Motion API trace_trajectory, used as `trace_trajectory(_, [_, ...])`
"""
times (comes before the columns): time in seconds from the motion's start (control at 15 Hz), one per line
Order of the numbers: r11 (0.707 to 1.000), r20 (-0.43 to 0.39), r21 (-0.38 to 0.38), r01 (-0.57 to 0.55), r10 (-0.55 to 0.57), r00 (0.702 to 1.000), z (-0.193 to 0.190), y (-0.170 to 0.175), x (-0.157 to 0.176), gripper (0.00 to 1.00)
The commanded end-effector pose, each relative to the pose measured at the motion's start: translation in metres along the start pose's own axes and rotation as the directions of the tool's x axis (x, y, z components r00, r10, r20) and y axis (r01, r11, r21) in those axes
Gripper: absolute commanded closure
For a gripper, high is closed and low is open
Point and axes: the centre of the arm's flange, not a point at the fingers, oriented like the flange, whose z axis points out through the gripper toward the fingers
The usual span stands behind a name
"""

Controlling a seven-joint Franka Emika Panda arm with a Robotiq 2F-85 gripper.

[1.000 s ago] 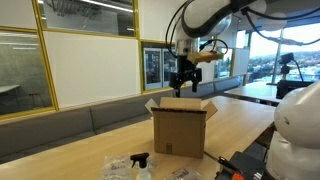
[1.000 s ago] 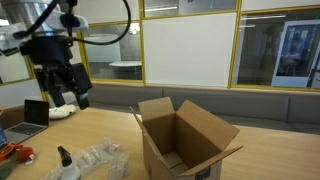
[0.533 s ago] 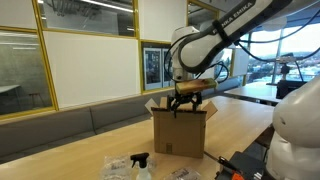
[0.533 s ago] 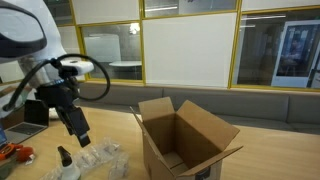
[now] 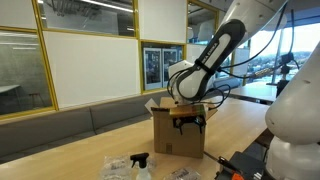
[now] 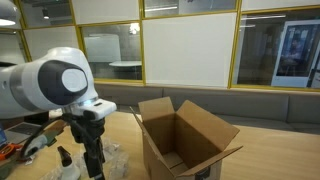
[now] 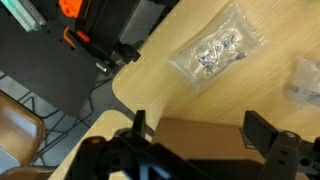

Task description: Remove all the plastic bags and the spray bottle from the table and put them in the box

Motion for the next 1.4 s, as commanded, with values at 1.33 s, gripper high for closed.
trace_trajectory(1.33, [0.796,0.272,0.140,-0.589,0.541,0.796,0.264,-0.058,-0.012,0.00])
